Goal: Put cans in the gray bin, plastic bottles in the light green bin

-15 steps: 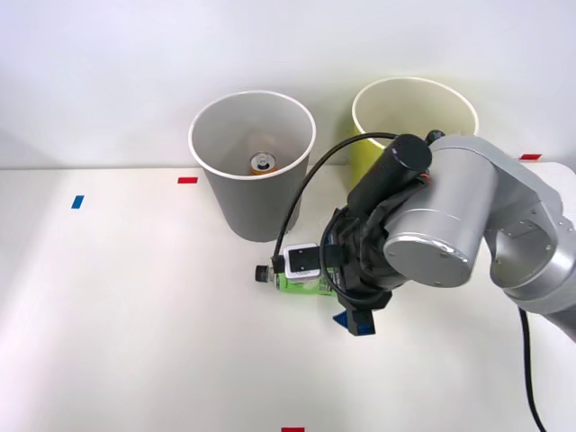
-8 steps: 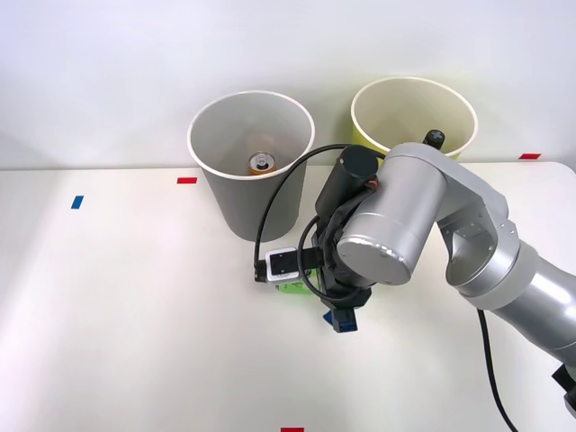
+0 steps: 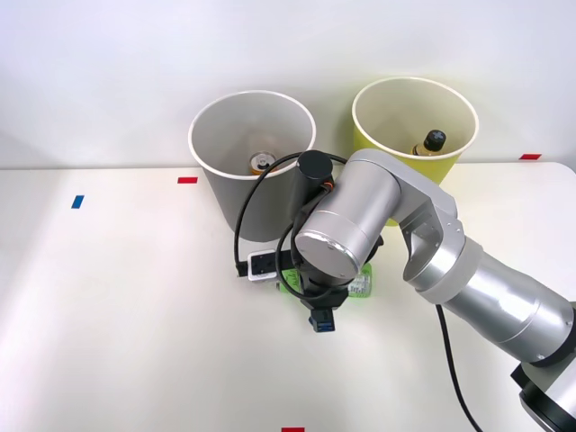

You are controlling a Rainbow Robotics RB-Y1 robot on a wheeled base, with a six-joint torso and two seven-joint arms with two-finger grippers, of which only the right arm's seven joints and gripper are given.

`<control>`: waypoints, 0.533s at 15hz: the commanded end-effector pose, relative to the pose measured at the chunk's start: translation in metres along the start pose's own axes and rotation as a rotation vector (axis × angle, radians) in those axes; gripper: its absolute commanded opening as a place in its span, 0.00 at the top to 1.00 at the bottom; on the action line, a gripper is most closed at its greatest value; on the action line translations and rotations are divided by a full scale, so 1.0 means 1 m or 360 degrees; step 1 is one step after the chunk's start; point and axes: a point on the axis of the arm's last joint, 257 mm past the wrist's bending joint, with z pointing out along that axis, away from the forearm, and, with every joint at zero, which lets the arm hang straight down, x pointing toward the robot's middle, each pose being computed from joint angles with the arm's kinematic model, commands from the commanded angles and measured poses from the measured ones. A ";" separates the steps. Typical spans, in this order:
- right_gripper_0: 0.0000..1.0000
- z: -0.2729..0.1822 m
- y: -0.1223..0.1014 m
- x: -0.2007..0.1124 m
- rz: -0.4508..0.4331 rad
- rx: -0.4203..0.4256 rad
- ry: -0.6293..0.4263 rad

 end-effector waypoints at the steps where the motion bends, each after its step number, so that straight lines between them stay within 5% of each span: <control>1: 0.00 0.005 -0.004 0.000 0.0015 0.0014 0.0028; 8: 0.00 0.036 -0.017 -0.002 0.0091 0.0047 0.0031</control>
